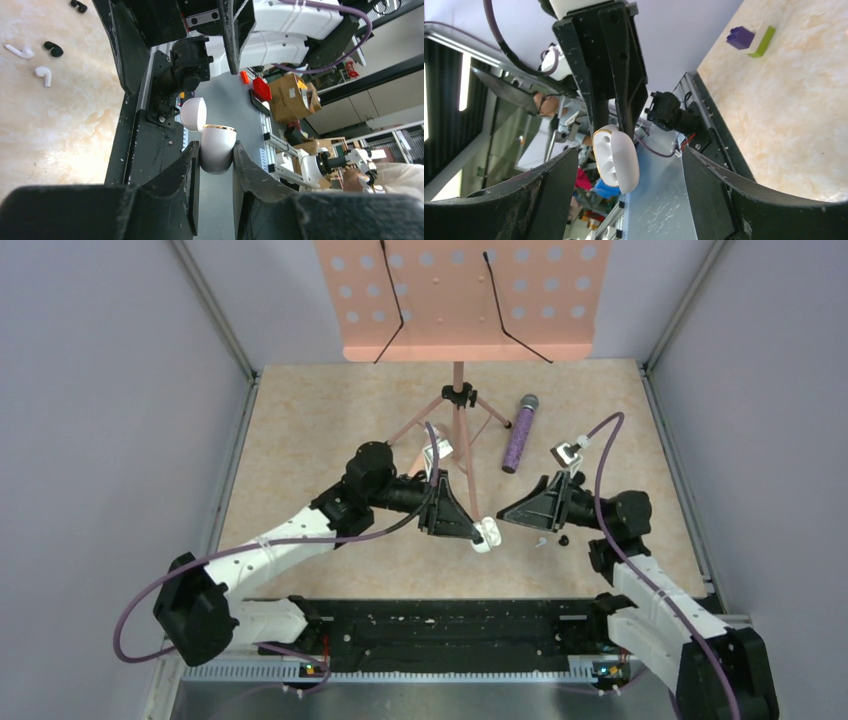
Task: Insert the wireless bluetooth earbuds into the charging case
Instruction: Pass from the left arm to the right
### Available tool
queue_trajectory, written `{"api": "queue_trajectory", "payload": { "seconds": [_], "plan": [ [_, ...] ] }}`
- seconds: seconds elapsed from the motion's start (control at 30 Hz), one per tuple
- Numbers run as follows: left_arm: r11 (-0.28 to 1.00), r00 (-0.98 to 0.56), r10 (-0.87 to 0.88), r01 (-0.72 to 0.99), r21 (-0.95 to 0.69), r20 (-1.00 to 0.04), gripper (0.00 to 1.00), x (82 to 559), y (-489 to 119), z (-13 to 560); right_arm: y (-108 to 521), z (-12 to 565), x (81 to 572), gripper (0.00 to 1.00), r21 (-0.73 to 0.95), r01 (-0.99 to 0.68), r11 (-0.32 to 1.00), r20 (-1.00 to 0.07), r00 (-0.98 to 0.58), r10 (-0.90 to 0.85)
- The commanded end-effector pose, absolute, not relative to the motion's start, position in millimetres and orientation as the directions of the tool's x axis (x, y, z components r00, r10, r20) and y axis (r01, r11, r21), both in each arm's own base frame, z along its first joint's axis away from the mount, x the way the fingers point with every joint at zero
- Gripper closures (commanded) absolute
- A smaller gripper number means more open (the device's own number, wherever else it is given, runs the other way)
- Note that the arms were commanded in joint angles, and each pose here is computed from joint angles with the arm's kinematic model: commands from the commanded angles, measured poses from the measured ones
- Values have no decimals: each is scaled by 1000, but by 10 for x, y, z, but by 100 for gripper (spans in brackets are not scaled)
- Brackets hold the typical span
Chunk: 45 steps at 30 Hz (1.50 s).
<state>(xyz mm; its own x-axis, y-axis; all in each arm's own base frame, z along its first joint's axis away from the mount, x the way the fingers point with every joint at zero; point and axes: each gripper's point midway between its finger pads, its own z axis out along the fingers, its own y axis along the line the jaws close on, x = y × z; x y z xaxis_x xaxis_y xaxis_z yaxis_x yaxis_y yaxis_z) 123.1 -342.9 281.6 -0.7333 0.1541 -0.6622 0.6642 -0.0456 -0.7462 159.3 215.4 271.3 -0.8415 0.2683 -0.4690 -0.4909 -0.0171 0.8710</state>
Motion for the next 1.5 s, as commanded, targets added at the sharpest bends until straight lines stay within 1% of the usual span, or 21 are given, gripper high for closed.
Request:
{"api": "queue_trajectory", "payload": {
  "seconds": [0.0, 0.23, 0.47, 0.6, 0.7, 0.87, 1.07, 1.3, 1.4, 1.47],
  "plan": [
    [-146, -663, 168, 715, -684, -729, 100, 1176, -3454, 3006, 2099, 2878, 1299, 25, 808, -573, -139, -537, -813, 227],
    [-162, -662, 172, 712, -684, -730, 100, 1174, -3470, 3040, 2095, 2849, 1224, 25, 785, -600, -154, -572, -797, 193],
    [-170, -662, 166, 710, -683, -731, 100, 1198, -3498, 3074, 2123, 2727, 1227, 25, 808, -568, -154, -542, -820, 182],
    [-179, -664, 168, 706, -685, -728, 100, 1196, -3506, 3083, 2195, 2765, 1190, 26, 799, -575, -176, -550, -817, 172],
    [-182, -666, 168, 704, -686, -727, 100, 1193, -3510, 3087, 2251, 2725, 1200, 28, 803, -571, -169, -550, -820, 159],
    [-183, -667, 167, 703, -688, -726, 100, 1191, -3506, 3090, 2266, 2688, 1237, 35, 813, -560, -160, -537, -827, 166],
    [-180, -670, 168, 700, -691, -723, 100, 1189, -3502, 3071, 2271, 2701, 1267, 47, 814, -557, -164, -531, -829, 175],
    [-175, -677, 165, 695, -697, -717, 100, 1209, -3519, 3056, 2265, 2732, 1235, 58, 808, -561, -180, -537, -827, 166],
    [-174, -679, 167, 693, -699, -715, 100, 1213, -3523, 3046, 2260, 2753, 1221, 61, 805, -563, -185, -539, -826, 166],
    [-172, -681, 168, 692, -701, -713, 100, 1215, -3525, 3033, 2256, 2772, 1199, 61, 803, -565, -192, -542, -825, 162]
  ]
}}
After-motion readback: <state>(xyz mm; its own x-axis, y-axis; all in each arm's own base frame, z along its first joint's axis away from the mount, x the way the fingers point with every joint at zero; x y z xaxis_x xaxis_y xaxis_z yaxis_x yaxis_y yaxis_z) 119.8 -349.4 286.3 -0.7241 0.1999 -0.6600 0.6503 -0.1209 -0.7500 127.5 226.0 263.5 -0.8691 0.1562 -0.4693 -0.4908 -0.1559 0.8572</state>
